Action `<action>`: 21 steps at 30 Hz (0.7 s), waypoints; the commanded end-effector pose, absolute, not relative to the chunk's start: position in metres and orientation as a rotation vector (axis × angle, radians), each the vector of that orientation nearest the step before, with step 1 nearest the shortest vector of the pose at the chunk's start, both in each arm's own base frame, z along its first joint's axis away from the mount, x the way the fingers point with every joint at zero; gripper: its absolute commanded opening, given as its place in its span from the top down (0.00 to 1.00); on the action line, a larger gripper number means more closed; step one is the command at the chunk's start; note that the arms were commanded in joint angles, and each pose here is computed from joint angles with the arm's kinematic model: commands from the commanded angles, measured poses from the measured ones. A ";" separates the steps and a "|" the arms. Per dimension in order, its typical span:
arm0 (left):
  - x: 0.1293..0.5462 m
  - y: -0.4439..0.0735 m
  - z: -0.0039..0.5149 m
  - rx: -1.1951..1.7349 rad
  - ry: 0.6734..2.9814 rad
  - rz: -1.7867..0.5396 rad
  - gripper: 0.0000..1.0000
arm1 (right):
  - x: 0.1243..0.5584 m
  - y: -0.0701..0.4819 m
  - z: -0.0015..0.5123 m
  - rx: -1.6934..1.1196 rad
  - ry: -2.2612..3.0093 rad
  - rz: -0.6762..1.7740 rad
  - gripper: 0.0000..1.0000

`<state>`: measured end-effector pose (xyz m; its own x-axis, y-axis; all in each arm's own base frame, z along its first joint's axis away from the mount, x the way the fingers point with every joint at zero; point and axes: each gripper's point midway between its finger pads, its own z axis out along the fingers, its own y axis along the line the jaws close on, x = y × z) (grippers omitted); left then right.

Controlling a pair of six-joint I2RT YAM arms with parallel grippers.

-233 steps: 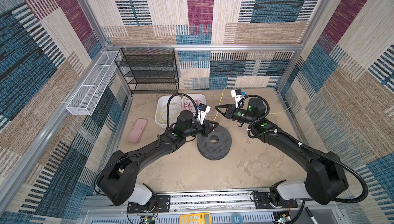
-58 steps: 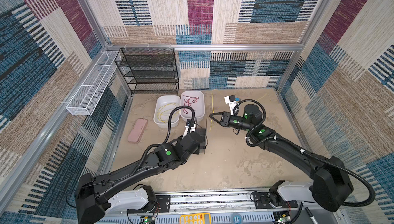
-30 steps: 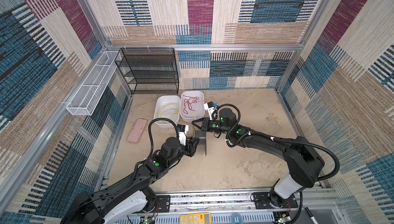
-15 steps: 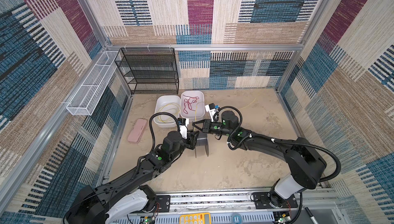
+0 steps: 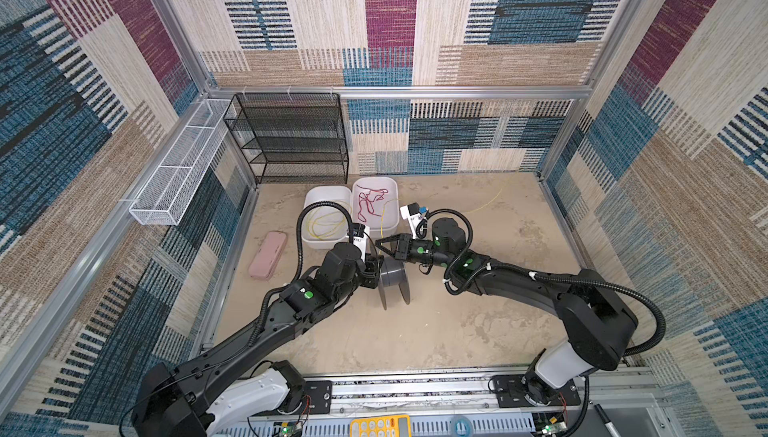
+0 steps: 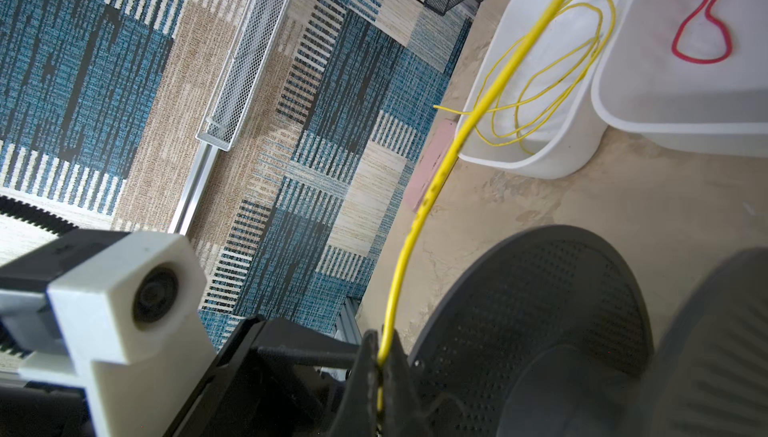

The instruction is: Wrap the cables

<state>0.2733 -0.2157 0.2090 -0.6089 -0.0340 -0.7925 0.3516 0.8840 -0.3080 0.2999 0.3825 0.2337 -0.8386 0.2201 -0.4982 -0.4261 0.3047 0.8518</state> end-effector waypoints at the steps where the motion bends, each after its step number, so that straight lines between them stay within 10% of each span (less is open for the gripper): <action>1: 0.264 -0.211 0.196 0.192 2.272 -0.541 0.58 | 0.304 0.383 0.235 -0.160 2.020 1.566 1.00; 21: 0.277 -0.234 0.195 0.443 2.177 -0.483 0.64 | 0.297 0.373 0.237 -0.143 2.026 1.534 1.00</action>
<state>0.2711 -0.2296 0.1836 -0.6429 0.1002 -0.7594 0.4135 0.8799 -0.2340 0.2969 0.3735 0.2361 -0.8307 0.2590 -0.4928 -0.4064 0.3229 0.8547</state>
